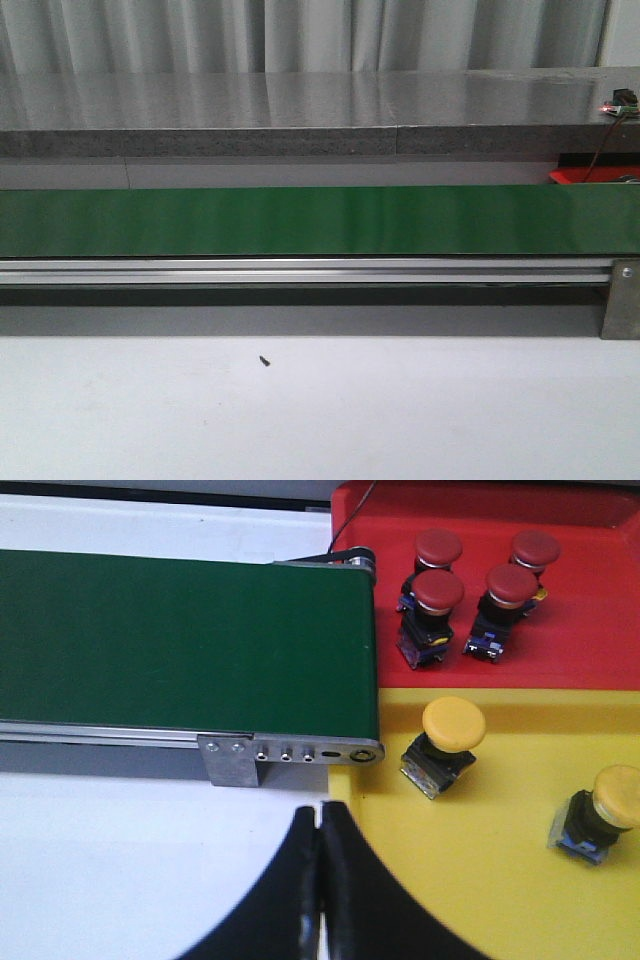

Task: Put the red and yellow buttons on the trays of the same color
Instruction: 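Lower the left gripper and grasp a yellow-capped button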

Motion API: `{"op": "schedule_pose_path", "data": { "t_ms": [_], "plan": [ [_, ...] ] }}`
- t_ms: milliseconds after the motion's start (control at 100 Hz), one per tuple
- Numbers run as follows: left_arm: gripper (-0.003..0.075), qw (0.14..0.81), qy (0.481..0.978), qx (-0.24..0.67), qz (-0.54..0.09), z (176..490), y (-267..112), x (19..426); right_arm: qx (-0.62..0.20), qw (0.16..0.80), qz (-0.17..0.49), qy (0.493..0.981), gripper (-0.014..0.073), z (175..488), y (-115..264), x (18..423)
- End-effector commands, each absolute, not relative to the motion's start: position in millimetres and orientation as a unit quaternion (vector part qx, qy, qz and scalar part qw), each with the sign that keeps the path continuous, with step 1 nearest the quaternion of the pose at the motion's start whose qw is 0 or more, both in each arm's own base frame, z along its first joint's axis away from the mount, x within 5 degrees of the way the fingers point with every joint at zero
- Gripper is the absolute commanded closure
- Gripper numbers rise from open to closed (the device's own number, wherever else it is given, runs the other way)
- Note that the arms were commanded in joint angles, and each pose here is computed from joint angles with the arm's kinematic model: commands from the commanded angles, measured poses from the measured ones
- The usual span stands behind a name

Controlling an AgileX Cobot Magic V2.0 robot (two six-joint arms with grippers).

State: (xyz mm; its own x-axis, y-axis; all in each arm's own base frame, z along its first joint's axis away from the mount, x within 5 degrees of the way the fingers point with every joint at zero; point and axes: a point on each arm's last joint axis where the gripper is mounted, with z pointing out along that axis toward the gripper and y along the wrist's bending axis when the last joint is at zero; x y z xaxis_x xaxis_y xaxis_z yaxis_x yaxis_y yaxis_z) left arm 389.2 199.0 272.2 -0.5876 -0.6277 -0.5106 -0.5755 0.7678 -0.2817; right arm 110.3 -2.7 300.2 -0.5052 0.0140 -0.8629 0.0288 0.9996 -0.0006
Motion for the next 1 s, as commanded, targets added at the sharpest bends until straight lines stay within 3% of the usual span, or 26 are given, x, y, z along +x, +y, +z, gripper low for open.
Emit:
{"op": "schedule_pose_path", "data": {
  "t_ms": [0,430,830,990],
  "plan": [
    [0.0122,0.349,0.871,-0.344,-0.047,296,203,399,0.012,0.538,-0.007,0.843,0.0662,314,-3,113],
    [0.0122,0.307,0.88,-0.358,-0.061,242,222,436,0.012,0.538,-0.007,0.843,0.0662,314,-3,113],
    [0.0147,0.356,0.861,-0.362,-0.048,237,229,445,0.012,0.538,-0.007,0.843,0.0662,314,-3,113],
    [0.0213,0.361,0.858,-0.362,-0.047,237,230,446,0.012,0.538,-0.007,0.843,0.0662,314,-3,113]
  ]
}}
